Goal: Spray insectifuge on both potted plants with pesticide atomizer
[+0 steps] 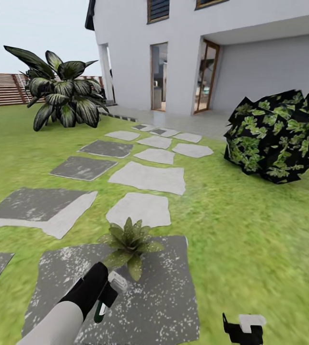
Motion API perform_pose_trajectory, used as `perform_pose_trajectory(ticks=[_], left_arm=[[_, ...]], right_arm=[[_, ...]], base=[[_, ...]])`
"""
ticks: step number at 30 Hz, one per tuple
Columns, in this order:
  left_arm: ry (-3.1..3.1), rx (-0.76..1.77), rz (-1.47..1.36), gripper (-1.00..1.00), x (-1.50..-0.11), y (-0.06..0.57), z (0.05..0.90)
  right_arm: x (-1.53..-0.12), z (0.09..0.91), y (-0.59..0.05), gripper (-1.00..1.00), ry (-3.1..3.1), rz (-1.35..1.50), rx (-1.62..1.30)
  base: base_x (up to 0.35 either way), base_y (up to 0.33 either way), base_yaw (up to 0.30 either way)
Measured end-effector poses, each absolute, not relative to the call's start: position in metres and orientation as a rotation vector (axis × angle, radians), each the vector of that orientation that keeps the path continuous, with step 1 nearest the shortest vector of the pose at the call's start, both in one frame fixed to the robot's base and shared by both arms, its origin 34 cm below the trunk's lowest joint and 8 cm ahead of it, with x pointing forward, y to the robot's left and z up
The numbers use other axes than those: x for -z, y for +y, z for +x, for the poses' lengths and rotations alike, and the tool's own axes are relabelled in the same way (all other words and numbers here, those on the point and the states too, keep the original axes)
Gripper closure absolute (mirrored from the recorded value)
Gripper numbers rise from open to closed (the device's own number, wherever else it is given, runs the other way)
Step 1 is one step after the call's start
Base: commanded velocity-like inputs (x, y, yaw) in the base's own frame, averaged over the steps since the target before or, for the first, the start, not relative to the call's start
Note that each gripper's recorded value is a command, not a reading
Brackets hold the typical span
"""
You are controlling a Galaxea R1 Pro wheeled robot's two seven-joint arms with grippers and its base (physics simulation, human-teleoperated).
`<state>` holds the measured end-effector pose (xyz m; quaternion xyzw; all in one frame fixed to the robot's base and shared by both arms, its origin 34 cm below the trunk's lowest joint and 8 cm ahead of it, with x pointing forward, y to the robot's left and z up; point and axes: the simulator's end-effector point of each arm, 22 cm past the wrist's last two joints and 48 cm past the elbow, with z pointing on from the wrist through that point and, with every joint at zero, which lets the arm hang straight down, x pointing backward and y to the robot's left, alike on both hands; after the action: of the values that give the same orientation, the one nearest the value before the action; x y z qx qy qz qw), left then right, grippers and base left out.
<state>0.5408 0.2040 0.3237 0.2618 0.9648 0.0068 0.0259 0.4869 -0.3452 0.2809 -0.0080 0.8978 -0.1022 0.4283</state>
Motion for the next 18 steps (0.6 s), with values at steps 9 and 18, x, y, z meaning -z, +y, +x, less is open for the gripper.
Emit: perform_pose_trajectory(ticks=[9,18], left_arm=[[2.966,-0.099,0.789,1.00,-0.325,0.212,0.548],[2.963,-0.114,0.785,1.00,-0.324,0.214,0.549]], right_arm=[[-0.281,0.487,-0.345,-1.00,2.242,-0.020,0.256],[-0.281,0.487,-0.346,-1.00,2.241,-0.020,0.256]], base=[[0.000,0.000,0.147],[0.060,-0.101,0.001]])
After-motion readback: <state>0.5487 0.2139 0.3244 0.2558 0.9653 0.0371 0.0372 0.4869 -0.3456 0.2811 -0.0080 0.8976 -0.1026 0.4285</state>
